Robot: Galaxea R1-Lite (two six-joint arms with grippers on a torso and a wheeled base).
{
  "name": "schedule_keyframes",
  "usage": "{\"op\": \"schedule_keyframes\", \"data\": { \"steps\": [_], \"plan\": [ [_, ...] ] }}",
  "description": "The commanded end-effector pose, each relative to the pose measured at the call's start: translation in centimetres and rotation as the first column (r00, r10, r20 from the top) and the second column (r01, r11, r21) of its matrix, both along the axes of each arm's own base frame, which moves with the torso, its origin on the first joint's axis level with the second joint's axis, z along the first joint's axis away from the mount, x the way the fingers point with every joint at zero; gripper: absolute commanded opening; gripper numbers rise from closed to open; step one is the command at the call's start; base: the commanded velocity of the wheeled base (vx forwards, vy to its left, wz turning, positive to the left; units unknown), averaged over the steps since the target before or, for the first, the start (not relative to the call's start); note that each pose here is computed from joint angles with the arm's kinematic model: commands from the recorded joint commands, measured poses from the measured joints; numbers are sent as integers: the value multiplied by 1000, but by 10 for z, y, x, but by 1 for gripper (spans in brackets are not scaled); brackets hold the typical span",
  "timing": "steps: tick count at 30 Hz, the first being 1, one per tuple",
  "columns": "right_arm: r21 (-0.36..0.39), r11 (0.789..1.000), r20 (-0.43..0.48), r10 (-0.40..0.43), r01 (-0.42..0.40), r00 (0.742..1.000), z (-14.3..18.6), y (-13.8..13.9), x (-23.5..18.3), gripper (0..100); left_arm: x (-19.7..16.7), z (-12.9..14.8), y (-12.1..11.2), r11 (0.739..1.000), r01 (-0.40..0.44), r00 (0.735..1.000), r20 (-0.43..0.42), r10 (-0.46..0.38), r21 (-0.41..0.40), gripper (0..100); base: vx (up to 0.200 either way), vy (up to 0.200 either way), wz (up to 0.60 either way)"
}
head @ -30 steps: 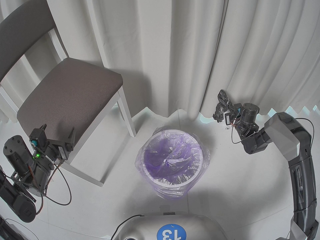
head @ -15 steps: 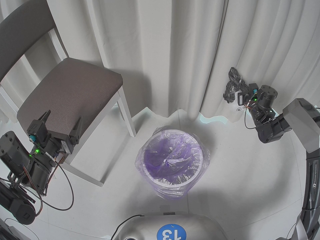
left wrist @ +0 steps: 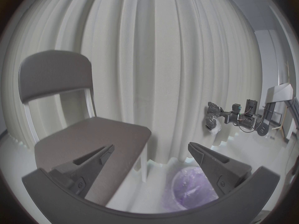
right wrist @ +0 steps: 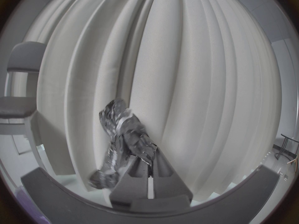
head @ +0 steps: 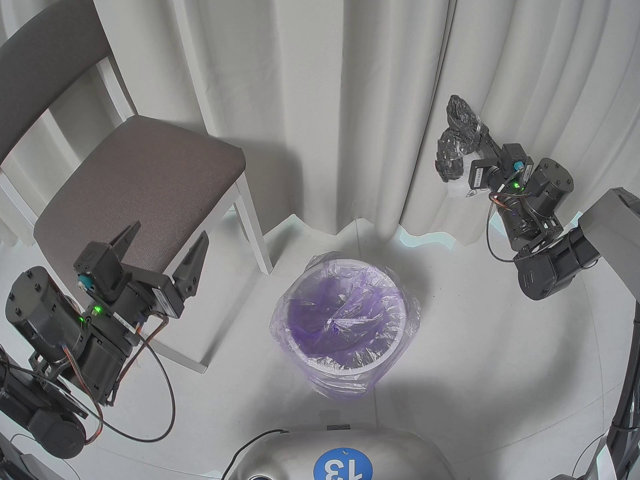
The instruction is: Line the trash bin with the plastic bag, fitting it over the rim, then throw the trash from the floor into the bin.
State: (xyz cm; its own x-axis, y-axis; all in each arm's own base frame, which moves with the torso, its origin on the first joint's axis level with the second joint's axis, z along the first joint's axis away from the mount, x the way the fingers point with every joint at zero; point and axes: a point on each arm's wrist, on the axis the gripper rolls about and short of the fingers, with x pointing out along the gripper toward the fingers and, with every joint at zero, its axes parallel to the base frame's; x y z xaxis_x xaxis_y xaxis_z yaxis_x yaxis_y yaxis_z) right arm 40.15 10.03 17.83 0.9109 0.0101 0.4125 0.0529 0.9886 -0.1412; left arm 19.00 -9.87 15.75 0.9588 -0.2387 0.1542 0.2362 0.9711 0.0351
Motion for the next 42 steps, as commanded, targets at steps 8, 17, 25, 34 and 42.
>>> {"op": "schedule_keyframes", "data": {
  "steps": [8,17,25,34,42],
  "plan": [
    [14,974,-40,225,-225,974,-7,62,-61,0,-13,-9,1,997,32,998,-52,-36,-71,100,0,0,0],
    [17,954,-313,289,-299,905,24,81,-66,0,-10,-8,-2,997,45,998,-44,-48,-66,100,0,0,0],
    [98,918,-494,380,-384,782,31,101,-69,0,-9,-25,-9,998,61,991,-120,-63,-20,100,0,0,0],
    [204,868,-588,478,-453,652,-1,136,-102,0,-7,-29,-8,998,54,989,-135,-55,-12,100,0,0,0],
    [191,858,-650,475,-477,593,-37,151,-109,0,-6,-33,-8,999,53,987,-154,-54,-10,100,0,0,0]
  ]
}}
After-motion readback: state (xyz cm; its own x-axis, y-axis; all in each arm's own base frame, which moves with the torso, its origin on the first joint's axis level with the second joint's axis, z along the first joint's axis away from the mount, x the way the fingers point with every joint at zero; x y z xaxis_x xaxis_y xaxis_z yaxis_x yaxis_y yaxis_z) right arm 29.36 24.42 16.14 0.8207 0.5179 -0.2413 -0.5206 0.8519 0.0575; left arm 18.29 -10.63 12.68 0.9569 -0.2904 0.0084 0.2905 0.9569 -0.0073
